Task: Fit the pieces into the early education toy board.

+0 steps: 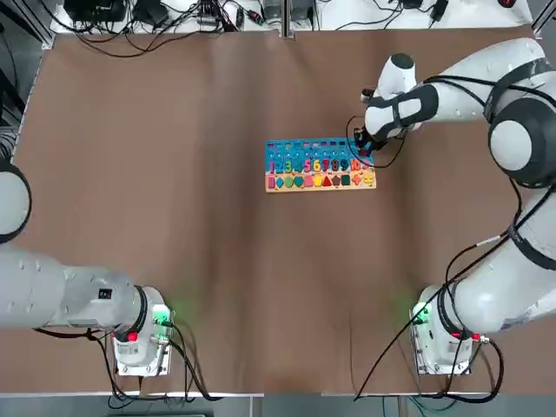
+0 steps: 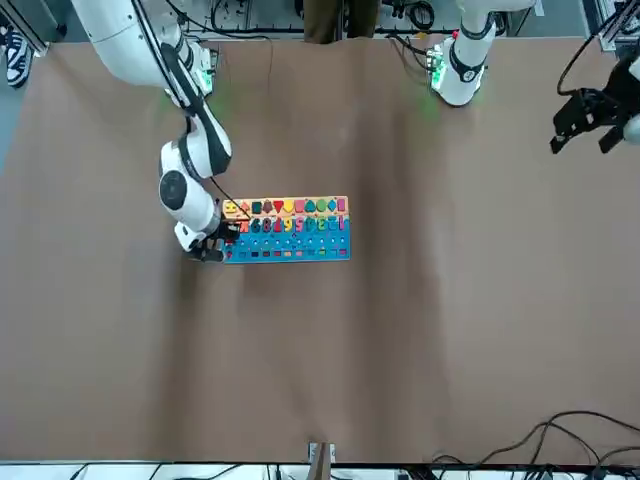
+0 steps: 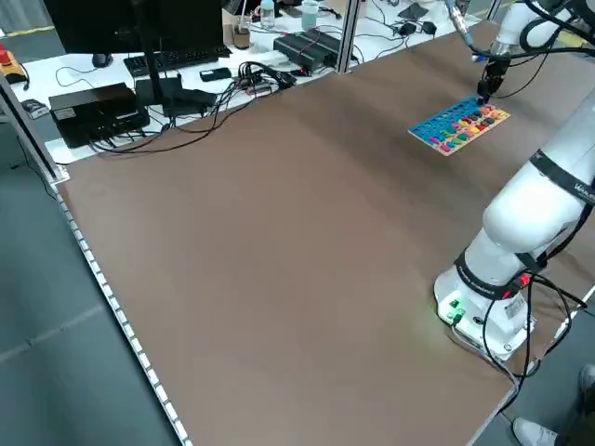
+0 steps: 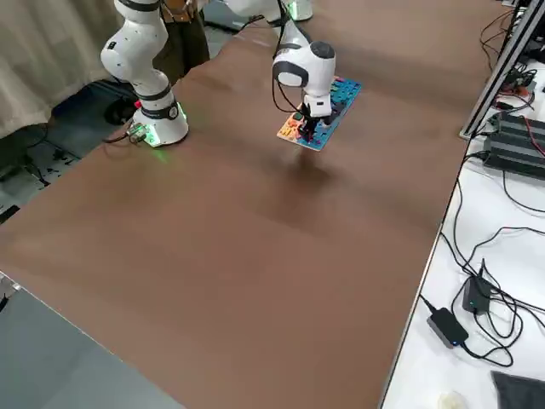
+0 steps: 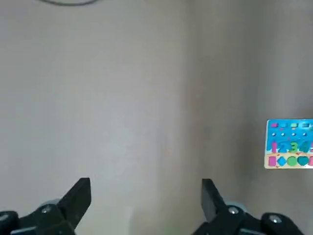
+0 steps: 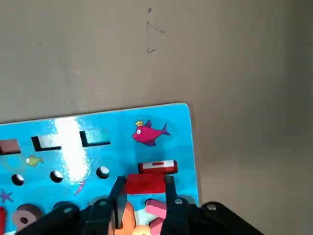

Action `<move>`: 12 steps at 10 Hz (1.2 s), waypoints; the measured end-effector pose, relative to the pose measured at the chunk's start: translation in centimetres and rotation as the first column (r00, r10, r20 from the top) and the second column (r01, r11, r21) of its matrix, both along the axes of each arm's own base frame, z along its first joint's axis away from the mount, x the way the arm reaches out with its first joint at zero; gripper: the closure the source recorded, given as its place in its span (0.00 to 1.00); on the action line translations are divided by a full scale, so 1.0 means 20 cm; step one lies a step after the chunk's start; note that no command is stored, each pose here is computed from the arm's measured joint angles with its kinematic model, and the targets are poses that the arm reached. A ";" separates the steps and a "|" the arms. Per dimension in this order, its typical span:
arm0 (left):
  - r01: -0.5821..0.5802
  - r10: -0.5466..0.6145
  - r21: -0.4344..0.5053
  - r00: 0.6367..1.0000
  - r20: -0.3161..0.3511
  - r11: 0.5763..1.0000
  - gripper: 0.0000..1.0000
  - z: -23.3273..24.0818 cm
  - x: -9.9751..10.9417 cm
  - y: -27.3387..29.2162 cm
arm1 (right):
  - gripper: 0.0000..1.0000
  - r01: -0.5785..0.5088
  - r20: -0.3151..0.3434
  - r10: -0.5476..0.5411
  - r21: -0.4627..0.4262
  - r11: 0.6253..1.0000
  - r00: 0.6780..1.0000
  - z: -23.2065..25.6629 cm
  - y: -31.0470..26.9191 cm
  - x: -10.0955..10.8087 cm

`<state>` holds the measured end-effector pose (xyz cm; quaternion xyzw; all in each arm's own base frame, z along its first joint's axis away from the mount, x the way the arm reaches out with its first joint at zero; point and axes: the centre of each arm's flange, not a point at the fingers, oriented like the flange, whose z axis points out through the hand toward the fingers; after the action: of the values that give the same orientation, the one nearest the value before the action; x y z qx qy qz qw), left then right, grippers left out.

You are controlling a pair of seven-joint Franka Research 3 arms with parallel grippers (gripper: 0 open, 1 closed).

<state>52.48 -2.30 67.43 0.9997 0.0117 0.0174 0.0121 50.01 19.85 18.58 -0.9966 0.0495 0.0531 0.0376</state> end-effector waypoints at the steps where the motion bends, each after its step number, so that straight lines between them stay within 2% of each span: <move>1: -0.009 0.009 0.000 1.000 -0.018 1.000 0.00 -0.04 0.01 0.03 | 0.64 0.002 0.000 -0.002 -0.001 1.000 1.000 0.00 -0.01 0.00; 7: -0.014 0.014 0.000 0.999 -0.035 1.000 0.02 -0.12 0.06 0.04 | 0.64 0.020 0.005 -0.020 -0.010 1.000 1.000 0.00 -0.05 0.04; 12: -0.030 0.030 -0.001 1.000 -0.008 1.000 0.01 -0.06 0.07 0.04 | 0.64 -0.004 0.009 0.004 -0.016 1.000 1.000 0.00 0.01 0.02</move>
<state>53.82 -1.59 66.20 0.9995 0.0268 0.0137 0.0124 50.44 20.02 18.55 -0.9973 0.0477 0.0481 0.0299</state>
